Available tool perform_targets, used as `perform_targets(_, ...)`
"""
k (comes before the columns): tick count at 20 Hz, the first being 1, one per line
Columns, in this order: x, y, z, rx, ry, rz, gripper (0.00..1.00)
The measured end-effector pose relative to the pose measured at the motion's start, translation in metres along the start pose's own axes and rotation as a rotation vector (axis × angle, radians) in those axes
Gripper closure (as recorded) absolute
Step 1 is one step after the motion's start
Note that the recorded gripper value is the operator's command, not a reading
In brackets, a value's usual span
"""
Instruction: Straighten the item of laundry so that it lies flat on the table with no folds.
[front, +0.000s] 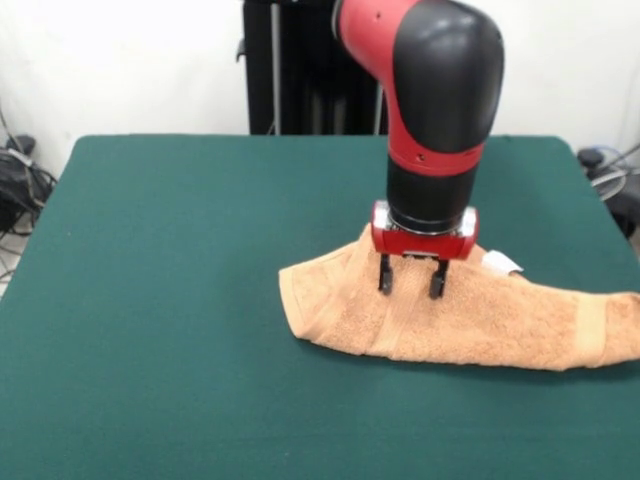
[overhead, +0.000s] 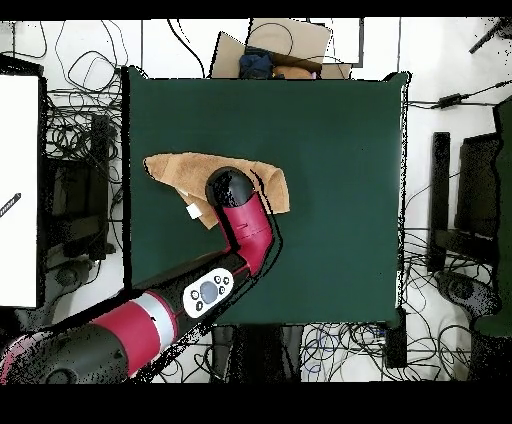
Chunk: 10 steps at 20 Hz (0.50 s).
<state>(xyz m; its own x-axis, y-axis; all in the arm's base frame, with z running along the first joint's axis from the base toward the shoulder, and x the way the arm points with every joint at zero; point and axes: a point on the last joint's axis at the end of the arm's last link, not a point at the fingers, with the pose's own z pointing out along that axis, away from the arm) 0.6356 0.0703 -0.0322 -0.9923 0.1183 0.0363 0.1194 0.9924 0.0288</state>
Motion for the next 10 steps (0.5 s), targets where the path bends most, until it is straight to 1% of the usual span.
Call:
perform_targets(2, 0.001, -0.001, 0.000, 0.002, 0.006, 0.011, 0.00)
perform_targets(8, 0.007, -0.015, 0.004, 0.030, 0.051, 0.074, 0.00)
perform_targets(9, 0.010, -0.020, 0.006, 0.043, 0.070, 0.101, 0.00)
perform_targets(10, 0.011, -0.021, 0.006, 0.047, 0.075, 0.111, 0.00)
